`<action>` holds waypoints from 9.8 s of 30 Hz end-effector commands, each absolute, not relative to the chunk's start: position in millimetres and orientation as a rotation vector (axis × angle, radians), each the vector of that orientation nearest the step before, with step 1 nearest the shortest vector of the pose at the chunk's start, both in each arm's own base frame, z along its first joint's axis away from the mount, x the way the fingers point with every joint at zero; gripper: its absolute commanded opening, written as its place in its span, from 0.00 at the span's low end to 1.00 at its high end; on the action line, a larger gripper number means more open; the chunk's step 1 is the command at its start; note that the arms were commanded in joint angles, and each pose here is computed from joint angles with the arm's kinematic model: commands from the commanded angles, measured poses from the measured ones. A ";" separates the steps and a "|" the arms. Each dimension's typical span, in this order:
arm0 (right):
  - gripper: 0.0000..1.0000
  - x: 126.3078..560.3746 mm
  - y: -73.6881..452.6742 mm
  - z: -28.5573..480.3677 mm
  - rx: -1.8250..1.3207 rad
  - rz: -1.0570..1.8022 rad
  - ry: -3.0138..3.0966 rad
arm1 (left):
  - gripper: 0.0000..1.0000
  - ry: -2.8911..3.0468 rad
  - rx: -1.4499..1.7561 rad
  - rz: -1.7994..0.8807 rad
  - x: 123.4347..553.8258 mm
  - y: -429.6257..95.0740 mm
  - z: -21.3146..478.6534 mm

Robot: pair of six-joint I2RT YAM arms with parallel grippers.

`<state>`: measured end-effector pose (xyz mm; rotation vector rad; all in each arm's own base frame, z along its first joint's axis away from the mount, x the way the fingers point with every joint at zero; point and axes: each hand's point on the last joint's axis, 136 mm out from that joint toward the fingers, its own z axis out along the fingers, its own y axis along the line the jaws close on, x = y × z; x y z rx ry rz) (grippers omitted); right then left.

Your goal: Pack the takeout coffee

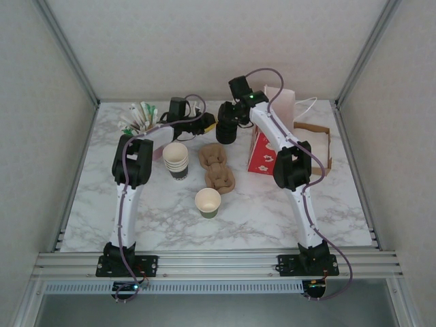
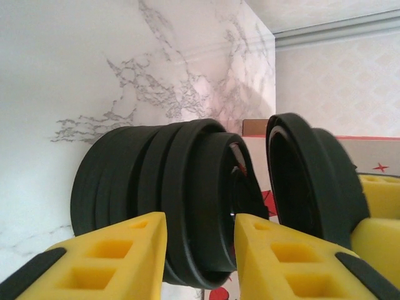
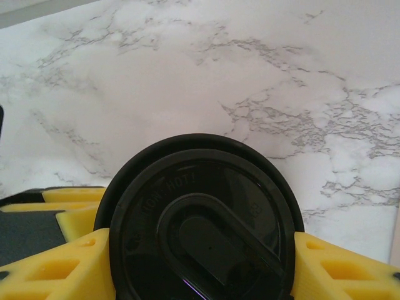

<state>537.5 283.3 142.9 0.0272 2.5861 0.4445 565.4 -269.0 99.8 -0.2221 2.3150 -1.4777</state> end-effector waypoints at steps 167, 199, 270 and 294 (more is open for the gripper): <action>0.62 180.4 348.3 155.9 -1.197 0.286 2.140 | 1.00 2.085 -0.195 -0.987 259.7 -163.1 178.9; 0.62 181.9 347.0 123.1 -1.218 0.213 2.216 | 1.00 2.102 -0.191 -0.980 260.6 -164.1 174.7; 0.13 188.8 283.1 171.5 -0.463 0.962 2.511 | 0.26 2.465 -0.041 -1.297 197.0 -216.2 126.4; 0.23 184.3 296.3 125.1 -0.450 1.035 2.641 | 0.39 2.518 -0.043 -1.304 190.0 -216.3 106.3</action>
